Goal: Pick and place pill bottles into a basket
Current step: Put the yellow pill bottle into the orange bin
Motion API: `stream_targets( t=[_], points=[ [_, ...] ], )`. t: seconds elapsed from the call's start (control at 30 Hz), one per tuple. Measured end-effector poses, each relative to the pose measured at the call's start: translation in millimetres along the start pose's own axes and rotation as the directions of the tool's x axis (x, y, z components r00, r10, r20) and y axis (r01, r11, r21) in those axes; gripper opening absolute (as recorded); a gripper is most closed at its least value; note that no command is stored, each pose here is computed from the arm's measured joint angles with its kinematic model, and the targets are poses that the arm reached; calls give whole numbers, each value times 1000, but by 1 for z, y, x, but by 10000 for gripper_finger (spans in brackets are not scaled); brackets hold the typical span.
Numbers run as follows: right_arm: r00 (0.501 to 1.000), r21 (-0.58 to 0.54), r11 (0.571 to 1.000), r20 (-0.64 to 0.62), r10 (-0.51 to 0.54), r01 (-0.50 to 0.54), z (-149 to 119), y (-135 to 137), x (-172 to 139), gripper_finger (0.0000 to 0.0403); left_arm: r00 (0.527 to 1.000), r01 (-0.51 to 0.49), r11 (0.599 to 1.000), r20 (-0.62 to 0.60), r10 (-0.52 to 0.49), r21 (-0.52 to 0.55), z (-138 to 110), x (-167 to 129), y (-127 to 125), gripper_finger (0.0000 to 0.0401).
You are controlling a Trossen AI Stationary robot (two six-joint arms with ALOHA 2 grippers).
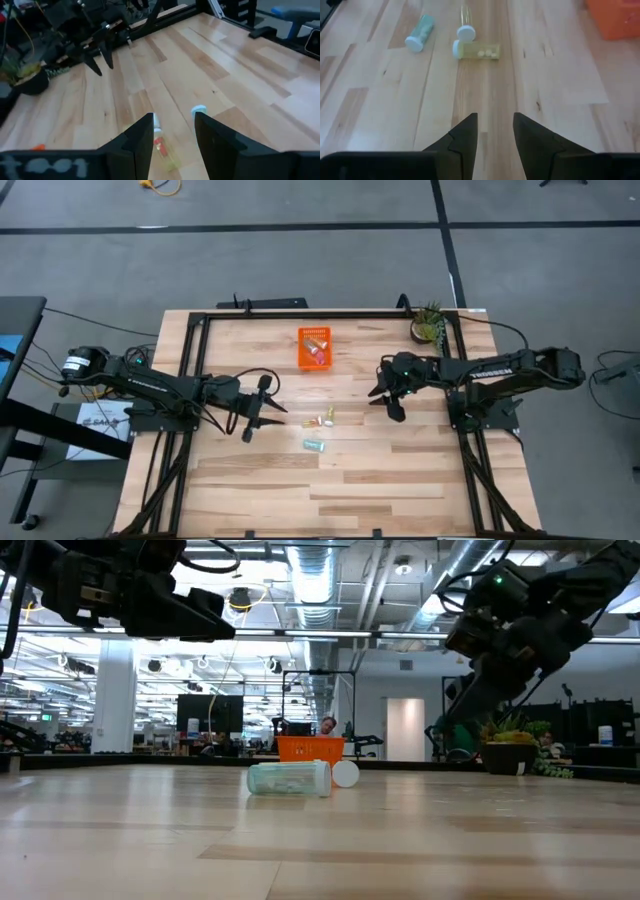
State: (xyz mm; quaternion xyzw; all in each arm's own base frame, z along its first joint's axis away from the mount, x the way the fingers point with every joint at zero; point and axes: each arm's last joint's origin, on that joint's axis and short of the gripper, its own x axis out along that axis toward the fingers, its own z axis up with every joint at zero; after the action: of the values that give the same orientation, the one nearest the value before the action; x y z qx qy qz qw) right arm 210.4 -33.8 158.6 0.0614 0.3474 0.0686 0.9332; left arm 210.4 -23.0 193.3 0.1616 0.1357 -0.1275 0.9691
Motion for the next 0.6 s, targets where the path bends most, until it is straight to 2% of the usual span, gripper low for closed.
stream_targets(
  t=[0.2, 0.6],
  points=[
    [1000, -5, 1000, 19, -1, 2, 2, 0, 0, 118, 999, -32, 990, 17, 35, -139, 2, 0, 2, 135],
    [1000, 4, 1000, 20, -1, 1, 2, 0, 0, 118, 1000, -22, 987, -20, 19, -158, -6, 10, 0, 135]
  ],
)
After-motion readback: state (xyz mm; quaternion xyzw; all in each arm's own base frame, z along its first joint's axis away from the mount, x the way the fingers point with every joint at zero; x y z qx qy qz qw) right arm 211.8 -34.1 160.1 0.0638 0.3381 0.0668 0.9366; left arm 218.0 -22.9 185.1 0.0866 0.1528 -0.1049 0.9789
